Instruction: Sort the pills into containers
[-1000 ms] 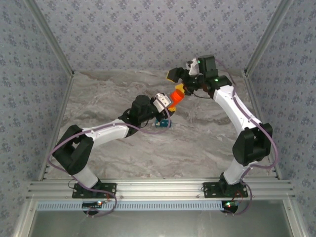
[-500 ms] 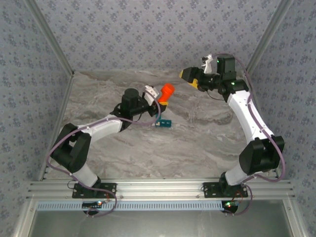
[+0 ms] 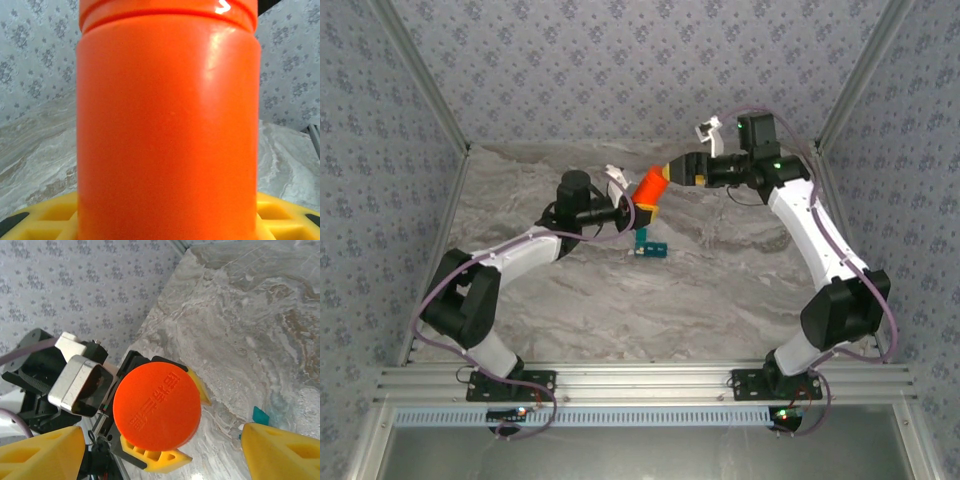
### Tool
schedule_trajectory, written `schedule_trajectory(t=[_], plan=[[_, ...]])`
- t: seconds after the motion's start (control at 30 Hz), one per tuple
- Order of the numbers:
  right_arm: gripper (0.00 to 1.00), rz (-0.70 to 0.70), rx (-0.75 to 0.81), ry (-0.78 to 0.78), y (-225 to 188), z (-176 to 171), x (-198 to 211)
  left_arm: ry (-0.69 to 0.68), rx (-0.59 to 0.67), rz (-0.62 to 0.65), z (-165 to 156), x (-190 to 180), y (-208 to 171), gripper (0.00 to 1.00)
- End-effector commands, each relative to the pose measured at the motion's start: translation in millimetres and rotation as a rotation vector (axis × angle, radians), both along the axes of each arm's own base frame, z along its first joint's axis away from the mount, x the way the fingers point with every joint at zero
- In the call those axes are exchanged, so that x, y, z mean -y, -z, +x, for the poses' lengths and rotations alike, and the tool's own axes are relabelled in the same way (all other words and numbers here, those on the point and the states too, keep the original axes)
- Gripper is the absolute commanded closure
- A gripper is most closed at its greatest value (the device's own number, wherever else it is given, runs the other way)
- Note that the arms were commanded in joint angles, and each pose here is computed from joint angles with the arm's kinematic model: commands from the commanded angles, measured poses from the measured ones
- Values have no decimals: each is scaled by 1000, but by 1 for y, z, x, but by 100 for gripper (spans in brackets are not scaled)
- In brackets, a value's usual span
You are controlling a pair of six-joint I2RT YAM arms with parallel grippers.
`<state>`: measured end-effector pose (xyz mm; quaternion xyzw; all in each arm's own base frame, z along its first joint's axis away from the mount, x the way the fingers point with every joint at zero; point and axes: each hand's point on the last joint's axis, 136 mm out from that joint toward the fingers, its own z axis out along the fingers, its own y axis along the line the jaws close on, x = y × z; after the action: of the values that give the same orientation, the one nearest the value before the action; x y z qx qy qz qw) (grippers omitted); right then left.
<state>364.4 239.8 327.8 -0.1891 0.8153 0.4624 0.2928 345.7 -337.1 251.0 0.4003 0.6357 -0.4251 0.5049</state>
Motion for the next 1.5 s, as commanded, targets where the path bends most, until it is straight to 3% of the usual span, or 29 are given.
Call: schedule_trajectory(t=[0.0, 0.63, 0.93, 1.13, 1.3, 1.47], plan=[[16, -40, 7, -36, 4, -3, -6, 48, 32, -48, -4, 3, -24, 100], [26, -25, 7, -60, -1, 0, -21, 66, 5, -53, -4, 6, -20, 100], [50, -23, -20, -75, 6, -2, -25, 63, 6, -57, -2, 6, -21, 100], [57, -45, -49, -56, 17, -4, -28, 47, 12, -56, 1, 6, -24, 100], [61, -76, -149, 38, 42, 6, -28, -1, 75, -10, -2, 9, -25, 100], [62, -58, -246, 144, 62, 20, -32, -92, 219, 71, -10, 20, -26, 100]])
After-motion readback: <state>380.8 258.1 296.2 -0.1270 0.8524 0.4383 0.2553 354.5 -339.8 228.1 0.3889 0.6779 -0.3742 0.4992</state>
